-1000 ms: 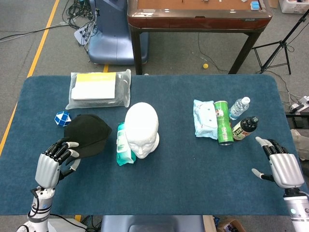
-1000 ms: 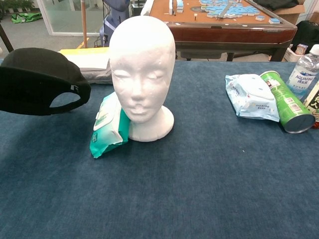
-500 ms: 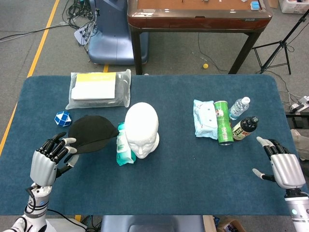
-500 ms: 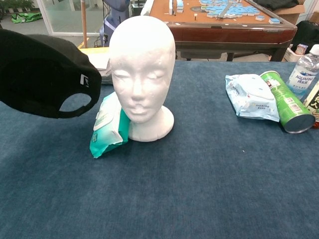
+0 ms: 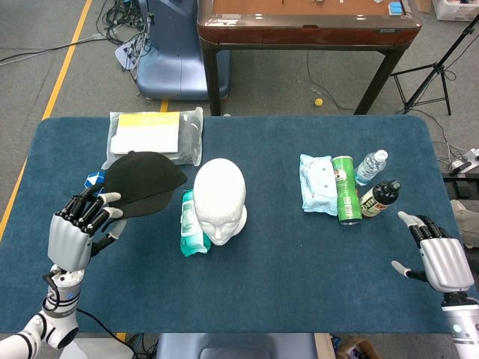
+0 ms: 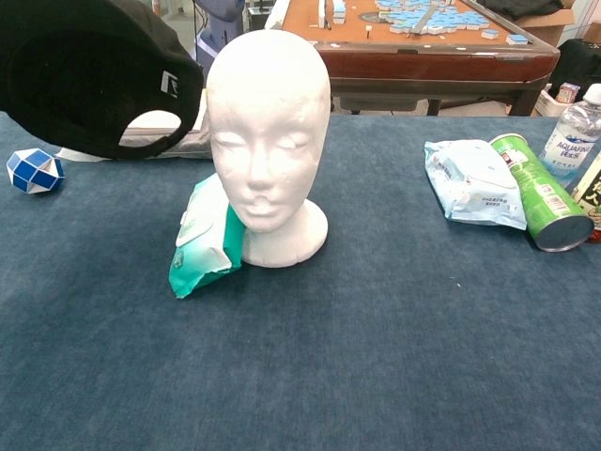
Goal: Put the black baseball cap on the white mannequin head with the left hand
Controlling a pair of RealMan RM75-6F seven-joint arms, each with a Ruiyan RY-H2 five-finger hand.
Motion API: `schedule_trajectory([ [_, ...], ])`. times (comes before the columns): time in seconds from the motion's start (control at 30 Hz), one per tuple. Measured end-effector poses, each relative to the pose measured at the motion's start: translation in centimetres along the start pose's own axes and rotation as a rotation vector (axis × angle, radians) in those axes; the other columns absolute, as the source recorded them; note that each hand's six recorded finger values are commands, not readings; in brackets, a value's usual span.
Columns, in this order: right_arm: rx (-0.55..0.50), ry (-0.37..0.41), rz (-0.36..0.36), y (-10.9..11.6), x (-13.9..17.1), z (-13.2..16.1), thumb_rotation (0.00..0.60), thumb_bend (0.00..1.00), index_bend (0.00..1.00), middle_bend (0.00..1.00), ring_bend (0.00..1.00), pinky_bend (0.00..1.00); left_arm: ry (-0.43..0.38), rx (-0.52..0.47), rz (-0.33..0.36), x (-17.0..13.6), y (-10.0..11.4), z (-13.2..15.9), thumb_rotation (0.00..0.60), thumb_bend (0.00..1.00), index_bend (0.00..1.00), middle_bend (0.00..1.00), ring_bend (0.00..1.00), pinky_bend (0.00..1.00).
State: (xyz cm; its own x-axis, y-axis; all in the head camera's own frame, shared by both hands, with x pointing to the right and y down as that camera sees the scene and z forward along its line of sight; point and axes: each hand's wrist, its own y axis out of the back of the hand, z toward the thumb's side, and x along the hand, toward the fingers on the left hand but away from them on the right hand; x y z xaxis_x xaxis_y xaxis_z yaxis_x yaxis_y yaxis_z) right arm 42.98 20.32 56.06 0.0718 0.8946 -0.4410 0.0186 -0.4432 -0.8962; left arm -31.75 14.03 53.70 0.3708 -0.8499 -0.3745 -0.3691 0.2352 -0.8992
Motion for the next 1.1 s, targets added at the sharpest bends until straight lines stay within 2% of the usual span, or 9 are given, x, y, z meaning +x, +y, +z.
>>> schedule_trajectory([
  [0.57,-0.005,-0.002,-0.001,0.1,0.0,-0.1,0.600,0.00,0.12,0.23,0.15,0.32,-0.027,0.017,0.038,3.9,-1.7,1.2,0.600,0.39,0.75,0.45,0.26,0.47],
  [1.1,-0.010,-0.003,0.000,0.2,0.0,-0.3,0.600,0.00,0.12,0.23,0.15,0.32,-0.123,-0.016,0.057,7.7,-3.3,7.2,0.600,0.39,0.75,0.46,0.26,0.48],
])
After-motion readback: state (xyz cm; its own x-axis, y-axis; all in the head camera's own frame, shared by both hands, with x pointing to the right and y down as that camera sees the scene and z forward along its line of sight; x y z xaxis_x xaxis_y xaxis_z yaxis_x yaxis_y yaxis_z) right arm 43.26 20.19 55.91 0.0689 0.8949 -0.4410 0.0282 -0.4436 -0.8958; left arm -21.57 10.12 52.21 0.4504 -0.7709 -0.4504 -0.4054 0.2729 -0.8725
